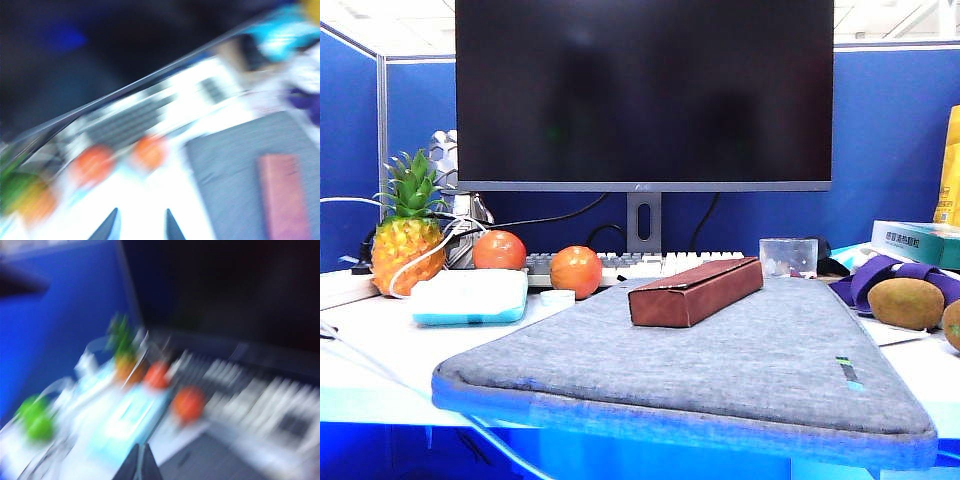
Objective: Close the glasses case.
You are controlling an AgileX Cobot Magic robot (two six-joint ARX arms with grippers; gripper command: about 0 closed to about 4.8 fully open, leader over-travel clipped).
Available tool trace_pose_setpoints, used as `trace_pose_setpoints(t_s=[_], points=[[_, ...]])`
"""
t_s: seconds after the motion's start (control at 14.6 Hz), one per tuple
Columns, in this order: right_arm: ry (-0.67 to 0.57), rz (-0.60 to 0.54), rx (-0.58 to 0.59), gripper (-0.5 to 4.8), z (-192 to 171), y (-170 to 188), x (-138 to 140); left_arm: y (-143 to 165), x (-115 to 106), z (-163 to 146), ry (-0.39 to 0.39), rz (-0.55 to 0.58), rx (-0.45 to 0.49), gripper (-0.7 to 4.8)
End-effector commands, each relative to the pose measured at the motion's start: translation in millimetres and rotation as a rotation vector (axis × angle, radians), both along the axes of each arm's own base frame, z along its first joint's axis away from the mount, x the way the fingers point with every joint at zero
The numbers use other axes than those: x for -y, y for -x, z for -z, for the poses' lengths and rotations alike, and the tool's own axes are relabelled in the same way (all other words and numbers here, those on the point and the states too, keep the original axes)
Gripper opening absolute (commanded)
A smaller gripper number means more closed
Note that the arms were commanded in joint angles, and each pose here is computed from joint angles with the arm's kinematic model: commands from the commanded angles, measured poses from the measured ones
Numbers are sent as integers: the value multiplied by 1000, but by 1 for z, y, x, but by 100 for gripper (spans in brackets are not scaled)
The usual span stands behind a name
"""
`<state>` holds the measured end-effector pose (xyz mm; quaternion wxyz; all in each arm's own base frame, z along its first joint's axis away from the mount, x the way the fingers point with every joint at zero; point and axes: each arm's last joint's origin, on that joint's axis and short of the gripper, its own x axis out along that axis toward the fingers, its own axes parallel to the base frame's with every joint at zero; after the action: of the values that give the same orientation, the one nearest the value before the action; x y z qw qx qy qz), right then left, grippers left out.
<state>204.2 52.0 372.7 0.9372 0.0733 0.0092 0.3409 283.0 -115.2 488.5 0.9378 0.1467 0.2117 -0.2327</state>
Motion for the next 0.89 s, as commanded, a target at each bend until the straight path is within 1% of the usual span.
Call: trace_pose_setpoints(t_s=[0.07, 0.14, 0.21, 0.27, 0.34, 0.41, 0.48, 0.55, 0.62, 0.69, 0.75, 0.82, 0.89], points=[[-29, 134, 156, -6, -30, 47, 18, 68, -40, -36, 36, -9, 126, 121], [-31, 144, 168, -6, -33, 59, 22, 95, -49, -41, 12, 9, 195, 120], [-23, 152, 177, -6, -34, 71, 23, 119, -57, -42, 16, 13, 243, 120], [2, 159, 196, -6, -35, 82, 25, 139, -64, -36, 32, 11, 288, 117], [24, 186, 207, -6, -34, 94, 27, 159, -71, -26, 40, -15, 338, 114], [34, 207, 212, -6, -32, 107, 29, 177, -79, -10, 47, -76, 398, 114], [48, 231, 245, -6, -29, 119, 31, 194, -86, 12, 58, -113, 456, 114], [77, 292, 306, -6, -22, 130, 34, 210, -92, 39, 84, -116, 504, 114], [84, 318, 365, -6, -11, 141, 36, 221, -95, 64, 113, -123, 527, 114], [62, 317, 403, -6, 5, 151, 37, 230, -99, 85, 146, -148, 529, 114], [54, 320, 421, -6, 25, 157, 38, 236, -101, 102, 185, -171, 524, 114], [7, 330, 397, -6, 49, 160, 39, 241, -103, 114, 244, -173, 511, 110], [-93, 343, 330, -6, 73, 159, 40, 240, -102, 126, 289, -165, 511, 100]])
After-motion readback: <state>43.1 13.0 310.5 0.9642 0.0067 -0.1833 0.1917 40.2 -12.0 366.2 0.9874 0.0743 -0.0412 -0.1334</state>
